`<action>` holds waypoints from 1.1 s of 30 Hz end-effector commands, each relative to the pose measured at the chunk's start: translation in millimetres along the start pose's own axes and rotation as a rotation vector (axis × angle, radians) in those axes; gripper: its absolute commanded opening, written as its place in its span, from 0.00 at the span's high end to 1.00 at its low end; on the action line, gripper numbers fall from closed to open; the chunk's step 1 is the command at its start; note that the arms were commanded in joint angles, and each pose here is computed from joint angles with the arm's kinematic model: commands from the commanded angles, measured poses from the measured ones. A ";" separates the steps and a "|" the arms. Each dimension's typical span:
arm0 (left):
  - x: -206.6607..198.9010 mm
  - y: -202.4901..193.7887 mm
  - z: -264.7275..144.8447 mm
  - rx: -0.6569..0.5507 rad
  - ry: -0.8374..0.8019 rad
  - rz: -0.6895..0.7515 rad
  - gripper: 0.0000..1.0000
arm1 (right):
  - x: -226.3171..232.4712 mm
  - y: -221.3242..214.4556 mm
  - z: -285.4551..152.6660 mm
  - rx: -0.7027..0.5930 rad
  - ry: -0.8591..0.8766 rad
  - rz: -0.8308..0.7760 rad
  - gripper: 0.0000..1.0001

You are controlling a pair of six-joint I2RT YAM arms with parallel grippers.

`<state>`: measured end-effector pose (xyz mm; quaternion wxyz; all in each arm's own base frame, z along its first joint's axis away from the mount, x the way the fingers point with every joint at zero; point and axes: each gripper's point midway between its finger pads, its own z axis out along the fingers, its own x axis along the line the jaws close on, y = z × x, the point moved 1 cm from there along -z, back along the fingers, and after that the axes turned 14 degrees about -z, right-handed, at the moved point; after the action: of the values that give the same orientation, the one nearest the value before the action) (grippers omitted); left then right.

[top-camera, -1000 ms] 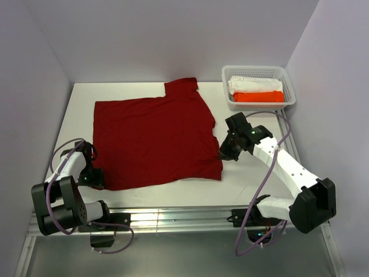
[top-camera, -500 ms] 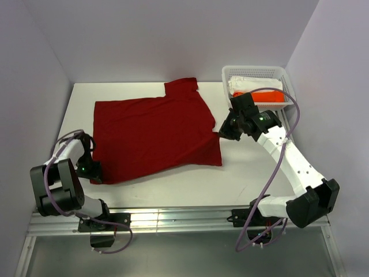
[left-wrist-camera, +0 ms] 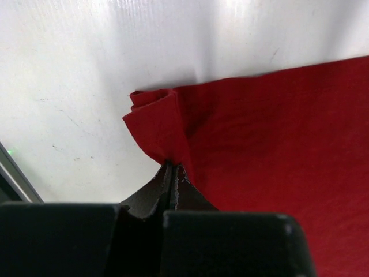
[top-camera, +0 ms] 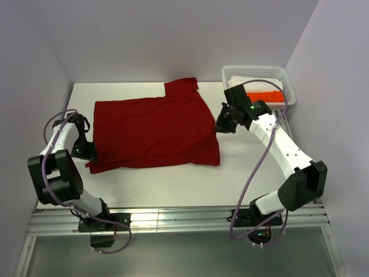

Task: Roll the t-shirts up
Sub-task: Fold the tshirt

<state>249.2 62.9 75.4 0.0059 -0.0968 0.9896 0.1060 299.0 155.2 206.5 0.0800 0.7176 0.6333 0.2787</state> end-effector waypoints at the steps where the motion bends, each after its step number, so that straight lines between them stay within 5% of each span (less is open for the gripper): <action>1: -5.7 4.9 -2.9 -0.013 0.005 0.010 1.00 | 14.1 34.1 -12.9 -0.107 0.054 -0.045 1.00; 33: -68.2 -18.6 -11.2 -0.038 -0.007 0.163 1.00 | 17.4 108.3 23.4 -0.152 0.047 -0.123 1.00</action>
<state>314.8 53.1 75.5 -0.0037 -0.0245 0.9937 0.1089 388.4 161.5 225.3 0.1147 0.6746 0.6573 0.3159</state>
